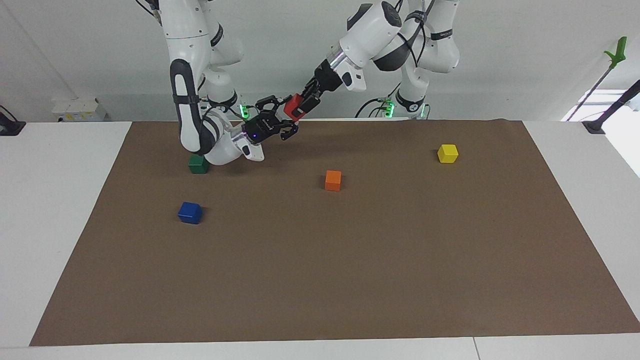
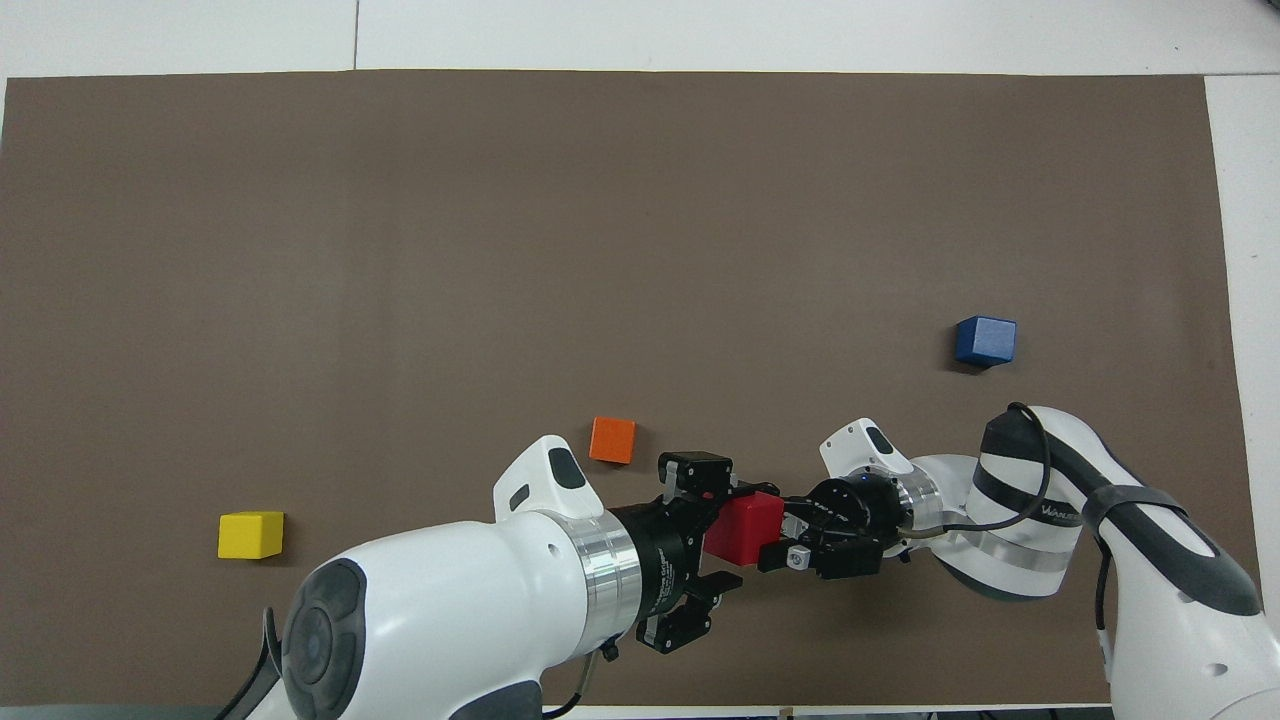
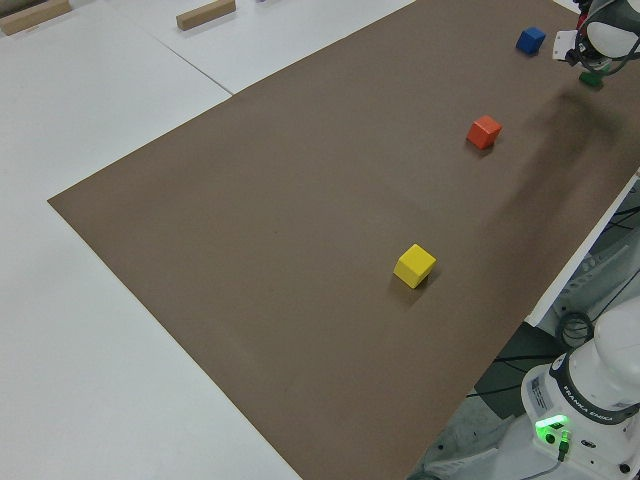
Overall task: Transfer red block to right arm and stack on blue block
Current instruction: 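Open the left gripper and withdraw it while the right gripper pulls away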
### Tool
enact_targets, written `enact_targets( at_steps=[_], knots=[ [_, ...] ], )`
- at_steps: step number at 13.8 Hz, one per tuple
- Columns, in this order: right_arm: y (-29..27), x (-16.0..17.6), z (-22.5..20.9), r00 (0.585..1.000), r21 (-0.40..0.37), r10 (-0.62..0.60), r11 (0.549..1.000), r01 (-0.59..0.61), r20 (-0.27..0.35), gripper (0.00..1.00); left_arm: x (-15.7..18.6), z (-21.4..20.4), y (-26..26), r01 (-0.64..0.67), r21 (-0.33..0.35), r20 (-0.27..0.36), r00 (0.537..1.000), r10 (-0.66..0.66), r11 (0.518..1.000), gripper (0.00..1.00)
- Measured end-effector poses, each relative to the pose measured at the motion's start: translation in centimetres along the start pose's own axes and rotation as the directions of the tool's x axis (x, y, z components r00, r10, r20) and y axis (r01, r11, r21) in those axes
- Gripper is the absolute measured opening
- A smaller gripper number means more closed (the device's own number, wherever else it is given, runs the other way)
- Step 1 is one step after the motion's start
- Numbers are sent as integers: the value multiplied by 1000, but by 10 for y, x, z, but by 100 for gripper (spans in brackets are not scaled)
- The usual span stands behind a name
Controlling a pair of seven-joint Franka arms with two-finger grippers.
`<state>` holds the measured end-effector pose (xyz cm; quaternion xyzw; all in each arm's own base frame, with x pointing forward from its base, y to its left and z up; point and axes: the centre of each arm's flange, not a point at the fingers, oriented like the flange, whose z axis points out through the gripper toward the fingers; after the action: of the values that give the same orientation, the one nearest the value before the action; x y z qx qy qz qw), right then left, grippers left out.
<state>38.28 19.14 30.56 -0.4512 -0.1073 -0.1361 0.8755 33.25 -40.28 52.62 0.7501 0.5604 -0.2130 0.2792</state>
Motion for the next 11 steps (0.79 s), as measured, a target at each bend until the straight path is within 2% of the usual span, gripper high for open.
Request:
enact_targets(
  at_steps=[1, 2, 7, 9, 11],
  knots=[
    [0, 1, 1, 1000, 1, -3, 1000, 3, 1, 60, 0, 2, -2, -2, 5, -2, 1000, 2, 1000, 96],
    [0, 2, 1, 1000, 1, -3, 1000, 3, 2, 60, 0, 3, -2, -2, 5, -2, 1000, 2, 1000, 100],
    [-2, 6, -1, 1000, 1, -10, 1000, 10, -3, 60, 13, -6, 8, 27, -5, -6, 1000, -27, 1000, 100],
    [-3, 8, -2, 1000, -1, -9, 1000, 9, -5, 60, 33, -26, 28, 74, -6, -10, 997, -74, 997, 100],
    [-2, 9, -3, 1000, -13, -2, 1000, 2, -7, 60, 57, -63, 55, 126, -37, -5, 992, -126, 991, 100]
  ],
)
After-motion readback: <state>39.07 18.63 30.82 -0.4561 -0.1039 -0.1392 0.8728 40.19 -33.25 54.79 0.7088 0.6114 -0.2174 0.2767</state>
